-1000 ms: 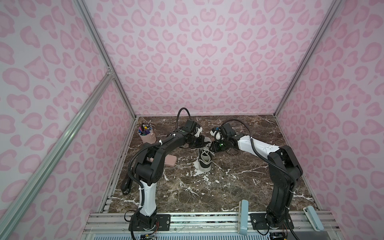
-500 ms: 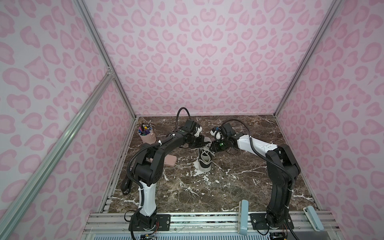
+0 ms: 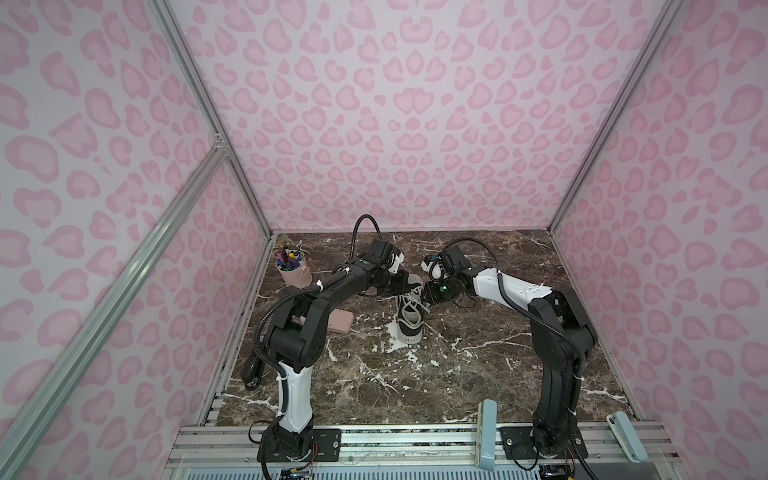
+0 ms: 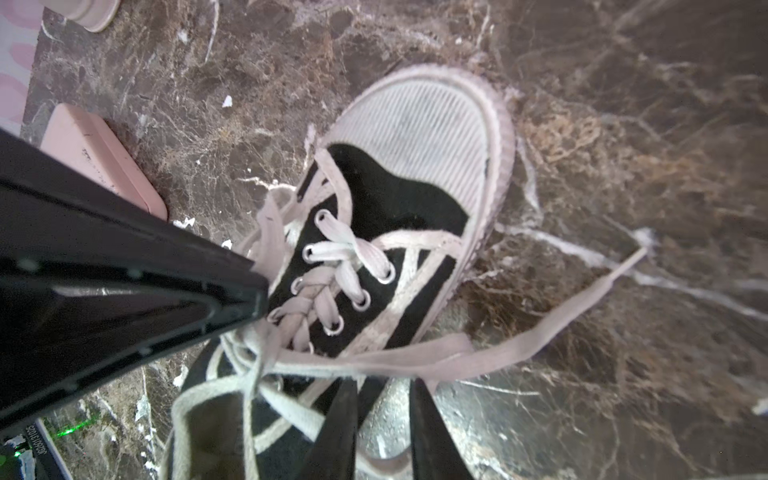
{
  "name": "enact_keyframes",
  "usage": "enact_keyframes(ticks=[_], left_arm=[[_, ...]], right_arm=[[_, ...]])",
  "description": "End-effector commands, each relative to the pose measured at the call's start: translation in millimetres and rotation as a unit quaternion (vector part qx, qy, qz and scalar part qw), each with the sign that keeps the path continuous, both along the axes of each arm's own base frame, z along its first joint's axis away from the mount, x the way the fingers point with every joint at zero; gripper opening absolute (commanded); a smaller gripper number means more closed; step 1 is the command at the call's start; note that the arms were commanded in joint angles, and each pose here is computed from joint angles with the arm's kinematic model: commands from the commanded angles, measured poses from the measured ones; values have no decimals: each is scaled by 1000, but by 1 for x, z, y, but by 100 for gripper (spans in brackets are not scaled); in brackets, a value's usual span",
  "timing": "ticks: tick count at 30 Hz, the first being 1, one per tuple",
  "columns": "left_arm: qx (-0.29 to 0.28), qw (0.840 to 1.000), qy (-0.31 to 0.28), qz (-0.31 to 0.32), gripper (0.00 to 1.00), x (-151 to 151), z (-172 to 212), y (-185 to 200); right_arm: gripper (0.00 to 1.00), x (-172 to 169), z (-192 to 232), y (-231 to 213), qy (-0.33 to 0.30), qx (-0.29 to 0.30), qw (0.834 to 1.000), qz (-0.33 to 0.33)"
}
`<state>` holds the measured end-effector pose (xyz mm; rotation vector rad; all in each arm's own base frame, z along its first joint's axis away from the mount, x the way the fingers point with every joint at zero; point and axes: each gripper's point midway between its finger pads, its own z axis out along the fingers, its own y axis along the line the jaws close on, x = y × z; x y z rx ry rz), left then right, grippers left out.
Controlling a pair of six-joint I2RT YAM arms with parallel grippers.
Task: Tie the shoes
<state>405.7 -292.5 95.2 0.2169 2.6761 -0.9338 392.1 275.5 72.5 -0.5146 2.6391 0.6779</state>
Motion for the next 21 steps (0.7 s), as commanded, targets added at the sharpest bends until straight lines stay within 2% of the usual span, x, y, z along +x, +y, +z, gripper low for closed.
enact_keyframes(ticks=[1,12,21], left_arm=[[-14,1000,-15,-3,4,5,7,-4],[-14,1000,-15,-2,4,5,8,-4],[-14,1000,-14,-3,4,4,6,-4]], right_arm=[[26,0,-1,6,1,8,1000,14],[29,3,0,19,22,60,998,20],[30,8,-7,17,28,64,997,10]])
